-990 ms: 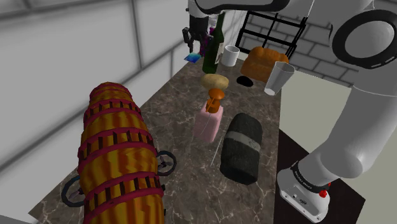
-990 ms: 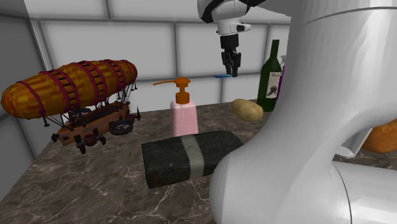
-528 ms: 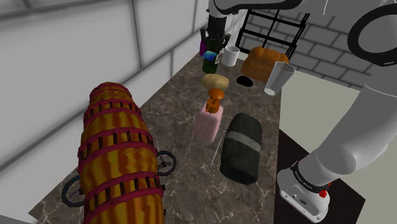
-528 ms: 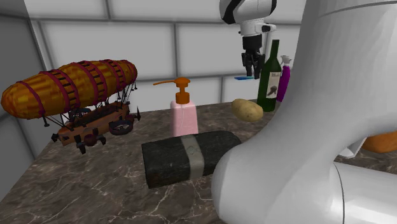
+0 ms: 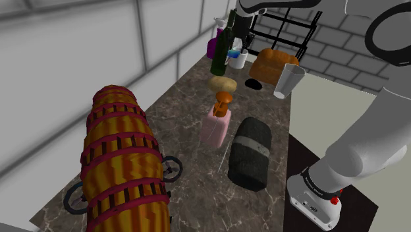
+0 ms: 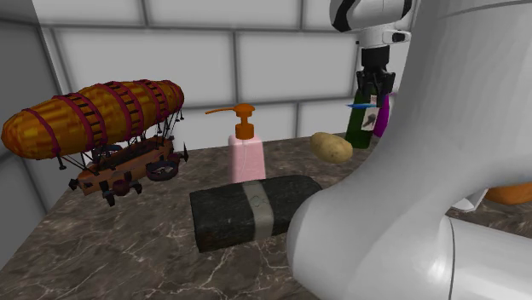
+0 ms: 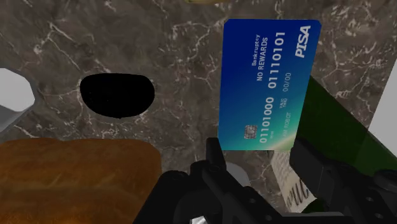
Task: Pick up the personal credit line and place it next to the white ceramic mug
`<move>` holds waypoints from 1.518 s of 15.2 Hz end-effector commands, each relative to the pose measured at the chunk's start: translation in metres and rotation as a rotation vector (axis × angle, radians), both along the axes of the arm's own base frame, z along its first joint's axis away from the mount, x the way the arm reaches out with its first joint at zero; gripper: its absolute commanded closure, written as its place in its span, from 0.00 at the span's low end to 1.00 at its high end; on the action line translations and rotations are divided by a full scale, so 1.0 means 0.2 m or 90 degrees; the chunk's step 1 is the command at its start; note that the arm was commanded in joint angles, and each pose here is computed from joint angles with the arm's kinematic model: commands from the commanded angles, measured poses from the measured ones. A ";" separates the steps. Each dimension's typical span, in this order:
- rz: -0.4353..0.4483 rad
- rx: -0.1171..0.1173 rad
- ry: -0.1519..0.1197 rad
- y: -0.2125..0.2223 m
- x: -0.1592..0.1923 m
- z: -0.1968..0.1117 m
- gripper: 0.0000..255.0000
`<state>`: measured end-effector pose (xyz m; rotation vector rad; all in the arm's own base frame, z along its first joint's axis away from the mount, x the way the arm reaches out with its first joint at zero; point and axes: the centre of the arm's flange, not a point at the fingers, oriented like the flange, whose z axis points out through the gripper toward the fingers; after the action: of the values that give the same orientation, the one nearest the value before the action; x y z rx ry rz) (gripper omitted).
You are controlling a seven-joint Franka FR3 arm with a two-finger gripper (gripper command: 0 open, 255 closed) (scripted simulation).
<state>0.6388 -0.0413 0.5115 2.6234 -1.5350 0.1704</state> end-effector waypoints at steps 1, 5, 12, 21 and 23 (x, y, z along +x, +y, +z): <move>0.001 0.000 0.000 -0.14 -0.01 -0.01 1.00; 0.001 0.000 0.000 -0.41 -0.02 -0.01 1.00; 0.001 0.000 0.000 -0.48 -0.03 -0.16 1.00; 0.001 0.000 0.000 -0.48 -0.03 -0.40 1.00; 0.001 0.000 0.000 -0.48 -0.03 -0.45 1.00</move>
<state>0.6327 -0.1379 0.4251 2.6240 -1.5332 0.1688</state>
